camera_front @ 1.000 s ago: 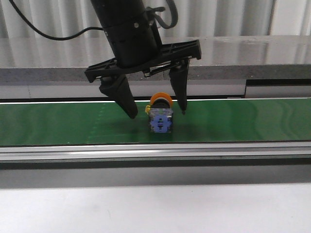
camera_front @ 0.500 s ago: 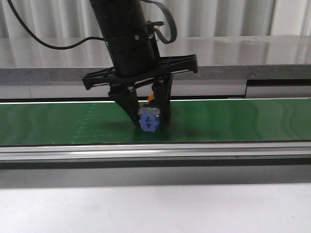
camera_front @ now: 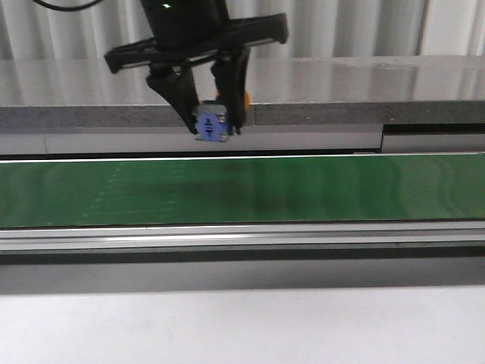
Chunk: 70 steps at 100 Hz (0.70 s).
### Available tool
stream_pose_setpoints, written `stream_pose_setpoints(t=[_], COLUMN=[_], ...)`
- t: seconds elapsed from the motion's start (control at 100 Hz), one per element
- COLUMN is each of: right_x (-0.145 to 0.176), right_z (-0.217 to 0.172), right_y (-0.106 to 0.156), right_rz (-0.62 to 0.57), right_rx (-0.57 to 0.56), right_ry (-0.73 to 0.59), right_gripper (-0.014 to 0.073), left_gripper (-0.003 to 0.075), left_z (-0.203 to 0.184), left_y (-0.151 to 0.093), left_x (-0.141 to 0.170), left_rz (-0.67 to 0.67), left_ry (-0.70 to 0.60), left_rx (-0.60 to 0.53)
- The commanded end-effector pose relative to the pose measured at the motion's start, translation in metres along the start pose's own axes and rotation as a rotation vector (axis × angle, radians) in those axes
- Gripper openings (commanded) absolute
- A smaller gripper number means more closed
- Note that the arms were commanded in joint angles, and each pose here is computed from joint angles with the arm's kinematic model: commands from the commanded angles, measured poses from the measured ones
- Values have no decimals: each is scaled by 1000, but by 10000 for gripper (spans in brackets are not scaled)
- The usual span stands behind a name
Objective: Move button from right to left
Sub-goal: 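Lift the button off the belt with the left gripper, then carry the button with the left gripper over the blue tray and lower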
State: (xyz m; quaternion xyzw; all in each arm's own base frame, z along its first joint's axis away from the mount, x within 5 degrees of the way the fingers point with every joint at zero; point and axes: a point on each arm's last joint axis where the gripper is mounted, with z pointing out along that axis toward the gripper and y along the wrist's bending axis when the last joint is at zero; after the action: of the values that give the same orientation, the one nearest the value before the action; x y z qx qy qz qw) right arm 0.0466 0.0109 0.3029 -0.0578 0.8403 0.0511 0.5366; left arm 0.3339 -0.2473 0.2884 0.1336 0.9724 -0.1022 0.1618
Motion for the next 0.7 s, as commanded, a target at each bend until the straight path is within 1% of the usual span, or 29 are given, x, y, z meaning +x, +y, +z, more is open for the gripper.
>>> stream_pose_setpoints(t=[0.0, 0.17, 0.34, 0.53, 0.62, 0.69], right_x=[-13, -13, -13, -13, -13, -13], right_z=[-4, -4, -4, -4, -4, -4], right_y=[0, 0, 0, 0, 0, 0], right_rz=[-10, -10, -10, -10, -10, -10], right_rx=[7, 7, 7, 7, 7, 7], right_ry=[-91, -91, -91, -91, -91, -91], right_gripper=[-66, -66, -66, -66, -66, -66], left_gripper=[102, 102, 102, 102, 102, 102], left_z=[-48, -66, -75, -85, -90, -91], left_y=[15, 58, 108, 173, 197, 217], left_x=[-8, -12, -17, -18, -15, -13], left_rz=[27, 25, 9, -124, -147, -193], left_ry=[-109, -101, -92, -98, -101, -117], left_rx=[-7, -66, -126, -193, -220, -234])
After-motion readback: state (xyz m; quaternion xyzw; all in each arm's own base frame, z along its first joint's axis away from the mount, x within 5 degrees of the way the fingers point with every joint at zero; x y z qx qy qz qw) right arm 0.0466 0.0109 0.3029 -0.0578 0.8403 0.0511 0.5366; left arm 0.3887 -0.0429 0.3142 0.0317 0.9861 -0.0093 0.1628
